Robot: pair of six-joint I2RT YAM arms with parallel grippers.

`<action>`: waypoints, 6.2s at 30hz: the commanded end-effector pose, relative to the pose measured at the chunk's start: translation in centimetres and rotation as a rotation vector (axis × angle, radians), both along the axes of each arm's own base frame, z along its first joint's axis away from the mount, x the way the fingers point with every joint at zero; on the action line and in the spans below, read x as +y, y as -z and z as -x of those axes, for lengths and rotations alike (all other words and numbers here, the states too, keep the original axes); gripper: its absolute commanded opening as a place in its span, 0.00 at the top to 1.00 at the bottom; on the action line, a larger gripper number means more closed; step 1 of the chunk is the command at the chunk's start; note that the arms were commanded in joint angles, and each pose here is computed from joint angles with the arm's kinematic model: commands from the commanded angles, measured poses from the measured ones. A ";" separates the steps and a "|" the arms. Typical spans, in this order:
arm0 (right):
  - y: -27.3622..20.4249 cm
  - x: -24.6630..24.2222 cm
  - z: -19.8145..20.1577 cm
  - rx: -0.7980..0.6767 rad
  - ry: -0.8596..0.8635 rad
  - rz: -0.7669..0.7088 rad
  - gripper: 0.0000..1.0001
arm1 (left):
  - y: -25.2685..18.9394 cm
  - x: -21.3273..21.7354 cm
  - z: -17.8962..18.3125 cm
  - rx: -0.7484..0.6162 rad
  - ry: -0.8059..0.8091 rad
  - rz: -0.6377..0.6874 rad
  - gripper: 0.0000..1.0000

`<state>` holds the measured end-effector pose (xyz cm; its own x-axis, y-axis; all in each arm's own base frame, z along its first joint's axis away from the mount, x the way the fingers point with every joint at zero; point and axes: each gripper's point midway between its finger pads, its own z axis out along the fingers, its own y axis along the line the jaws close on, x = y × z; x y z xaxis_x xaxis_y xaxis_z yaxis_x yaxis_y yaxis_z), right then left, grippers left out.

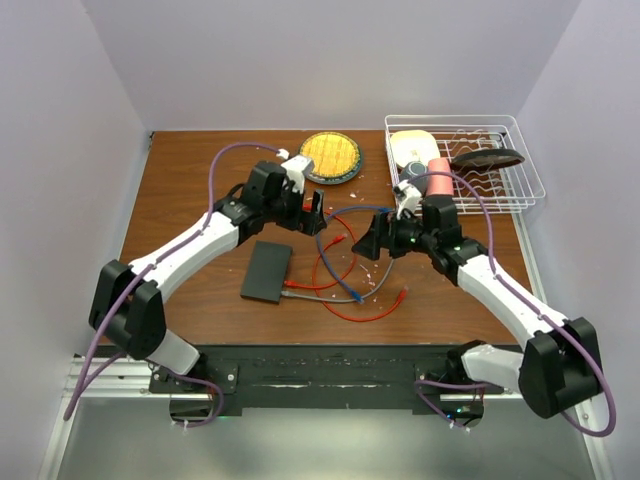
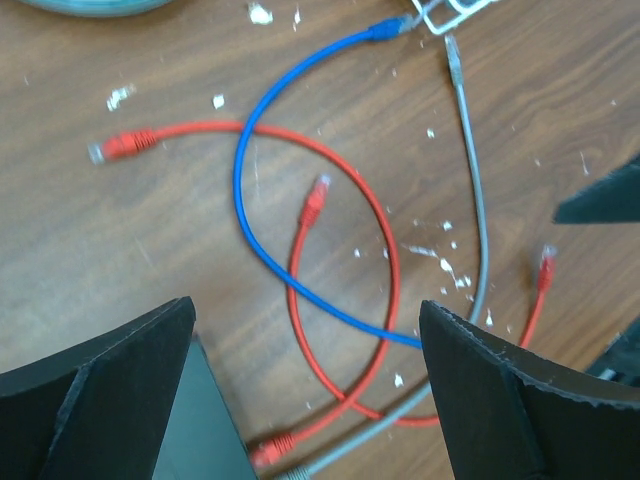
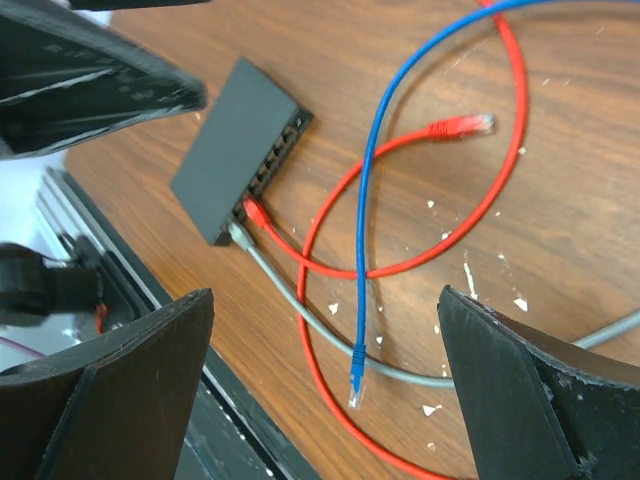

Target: Insert the plug into the switch port

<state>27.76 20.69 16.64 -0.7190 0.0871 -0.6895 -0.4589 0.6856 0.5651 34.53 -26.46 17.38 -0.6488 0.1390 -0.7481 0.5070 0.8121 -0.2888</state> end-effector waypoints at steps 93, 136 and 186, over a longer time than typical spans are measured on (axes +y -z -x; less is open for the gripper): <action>-1.5 8.3 7.0 0.051 -0.551 0.157 1.00 | 5.3 -4.7 12.1 -0.225 0.437 -0.035 1.00; -19.3 6.4 8.9 -0.489 -0.495 -0.430 0.23 | -14.7 -6.7 16.7 -0.440 0.647 0.628 1.00; -3.7 6.7 2.4 -0.313 -0.243 0.183 1.00 | -9.0 2.0 5.5 -0.289 -0.140 0.267 0.00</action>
